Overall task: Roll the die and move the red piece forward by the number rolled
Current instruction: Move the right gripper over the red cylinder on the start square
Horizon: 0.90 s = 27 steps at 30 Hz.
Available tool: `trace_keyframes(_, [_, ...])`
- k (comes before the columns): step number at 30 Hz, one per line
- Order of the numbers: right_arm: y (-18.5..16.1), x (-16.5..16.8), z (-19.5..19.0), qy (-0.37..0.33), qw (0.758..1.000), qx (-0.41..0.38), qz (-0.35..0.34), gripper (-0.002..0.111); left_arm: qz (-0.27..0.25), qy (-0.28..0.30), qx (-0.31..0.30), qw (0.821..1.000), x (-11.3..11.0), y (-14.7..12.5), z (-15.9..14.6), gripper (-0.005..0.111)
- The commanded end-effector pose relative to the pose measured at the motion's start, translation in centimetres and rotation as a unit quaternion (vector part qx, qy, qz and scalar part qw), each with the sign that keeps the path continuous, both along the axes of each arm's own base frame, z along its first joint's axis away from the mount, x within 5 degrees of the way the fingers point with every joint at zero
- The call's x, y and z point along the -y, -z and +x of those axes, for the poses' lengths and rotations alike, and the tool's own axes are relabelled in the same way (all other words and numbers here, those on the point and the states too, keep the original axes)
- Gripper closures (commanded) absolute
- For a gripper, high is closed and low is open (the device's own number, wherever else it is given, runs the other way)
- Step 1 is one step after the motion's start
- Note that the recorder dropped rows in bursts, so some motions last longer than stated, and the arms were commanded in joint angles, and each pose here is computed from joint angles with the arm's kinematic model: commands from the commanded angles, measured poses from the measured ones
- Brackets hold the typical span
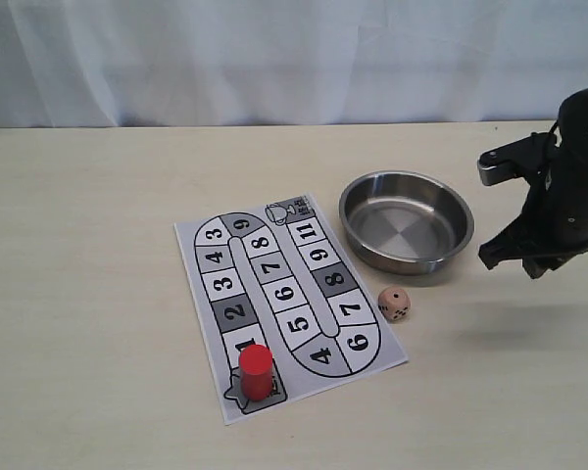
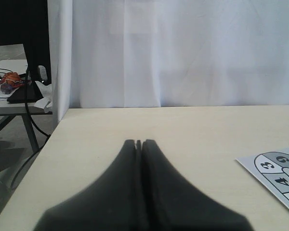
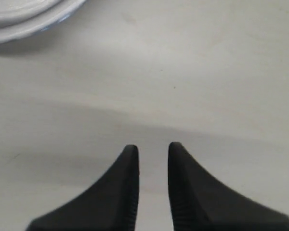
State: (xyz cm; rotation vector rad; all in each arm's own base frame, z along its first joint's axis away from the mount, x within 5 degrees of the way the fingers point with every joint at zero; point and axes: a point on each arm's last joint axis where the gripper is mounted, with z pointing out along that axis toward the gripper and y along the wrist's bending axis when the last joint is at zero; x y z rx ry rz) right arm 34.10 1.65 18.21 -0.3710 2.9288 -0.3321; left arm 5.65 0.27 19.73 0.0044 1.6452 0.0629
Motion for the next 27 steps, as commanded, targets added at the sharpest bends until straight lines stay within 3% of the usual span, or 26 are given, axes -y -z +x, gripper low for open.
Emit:
trace_keyframes(1, [-0.1,-0.5,-0.6,0.0,0.999,-0.02,0.029,0.101,-0.001,0.001,0.009,1.0,0.0,-0.3,0.0,0.107])
trace_keyframes(12, [0.0,-3.1,-0.9,-0.029,0.985,-0.04,0.164,0.104,-0.001,0.001,0.009,1.0,0.0,-0.3,0.0,0.107])
trace_keyframes(18, [0.1,-3.5,-1.0,-0.034,0.984,-0.043,0.167,0.104,-0.001,0.001,0.009,1.0,0.0,-0.3,0.0,0.107])
trace_keyframes(24, [0.1,-8.5,-1.7,-0.118,0.981,-0.029,0.154,0.104,-0.001,0.001,0.009,1.0,0.0,-0.3,0.0,0.107])
trace_keyframes(27, [0.1,-9.5,-1.6,-0.128,0.979,-0.015,0.156,0.104,-0.001,0.001,0.009,1.0,0.0,-0.3,0.0,0.107])
